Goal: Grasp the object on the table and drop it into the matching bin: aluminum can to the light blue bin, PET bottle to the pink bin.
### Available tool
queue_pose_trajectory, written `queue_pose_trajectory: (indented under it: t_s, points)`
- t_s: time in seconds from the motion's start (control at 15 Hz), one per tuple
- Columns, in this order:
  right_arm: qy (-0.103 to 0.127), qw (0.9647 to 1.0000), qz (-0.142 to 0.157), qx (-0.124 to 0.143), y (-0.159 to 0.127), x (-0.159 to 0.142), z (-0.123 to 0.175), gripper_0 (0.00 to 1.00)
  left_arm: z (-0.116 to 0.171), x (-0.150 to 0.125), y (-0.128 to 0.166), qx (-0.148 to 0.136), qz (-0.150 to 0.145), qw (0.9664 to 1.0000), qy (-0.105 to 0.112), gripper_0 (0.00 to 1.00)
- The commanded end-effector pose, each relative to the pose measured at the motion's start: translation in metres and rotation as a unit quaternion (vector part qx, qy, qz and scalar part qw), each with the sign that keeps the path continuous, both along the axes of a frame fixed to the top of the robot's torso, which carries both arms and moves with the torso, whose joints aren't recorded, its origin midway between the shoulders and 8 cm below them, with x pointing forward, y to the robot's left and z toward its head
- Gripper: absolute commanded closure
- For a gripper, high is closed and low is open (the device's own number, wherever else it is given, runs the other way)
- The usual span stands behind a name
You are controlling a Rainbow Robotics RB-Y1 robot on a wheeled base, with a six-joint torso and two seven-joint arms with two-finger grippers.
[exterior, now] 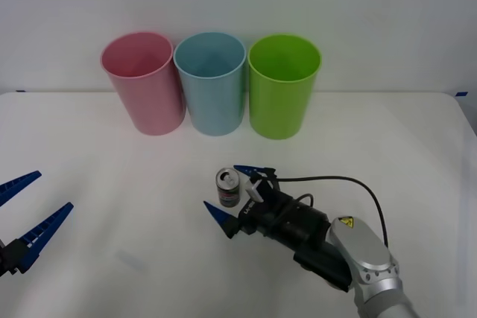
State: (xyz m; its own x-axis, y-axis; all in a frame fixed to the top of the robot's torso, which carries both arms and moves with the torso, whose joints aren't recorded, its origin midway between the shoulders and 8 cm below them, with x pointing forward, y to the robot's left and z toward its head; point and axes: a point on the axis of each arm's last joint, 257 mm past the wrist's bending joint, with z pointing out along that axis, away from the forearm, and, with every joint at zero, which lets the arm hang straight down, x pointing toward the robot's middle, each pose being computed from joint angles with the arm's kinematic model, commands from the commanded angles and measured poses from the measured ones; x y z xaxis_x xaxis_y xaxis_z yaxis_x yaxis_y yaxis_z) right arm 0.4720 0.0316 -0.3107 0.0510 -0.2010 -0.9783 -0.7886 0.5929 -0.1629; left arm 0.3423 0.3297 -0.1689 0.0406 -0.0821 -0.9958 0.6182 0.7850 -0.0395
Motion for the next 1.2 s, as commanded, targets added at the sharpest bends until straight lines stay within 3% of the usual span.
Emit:
queue_pose_trajectory:
  t_s: [0.07, 0.13, 0.2, 0.73, 1.2]
  points:
    - [0.001, 1.0000, -0.001, 0.001, 0.001, 0.000, 0.000, 0.53, 0.000, 0.000, 0.000, 0.000, 0.000, 1.0000, 0.000, 0.00]
    - [0.001, 1.0000, -0.002, 0.001, 0.001, 0.000, 0.000, 0.89, 0.000, 0.000, 0.000, 0.000, 0.000, 1.0000, 0.000, 0.00]
    - [0.000, 1.0000, -0.003, 0.001, 0.002, 0.001, 0.001, 1.00, 0.000, 0.000, 0.000, 0.000, 0.000, 1.0000, 0.000, 0.00]
    - [0.005, 0.9999, -0.009, 0.005, 0.004, 0.002, 0.001, 1.00, 0.000, 0.000, 0.000, 0.000, 0.000, 1.0000, 0.000, 0.00]
    - [-0.004, 0.9994, -0.006, 0.034, -0.001, -0.002, 0.024, 1.00, 0.000, 0.000, 0.000, 0.000, 0.000, 1.0000, 0.000, 0.00]
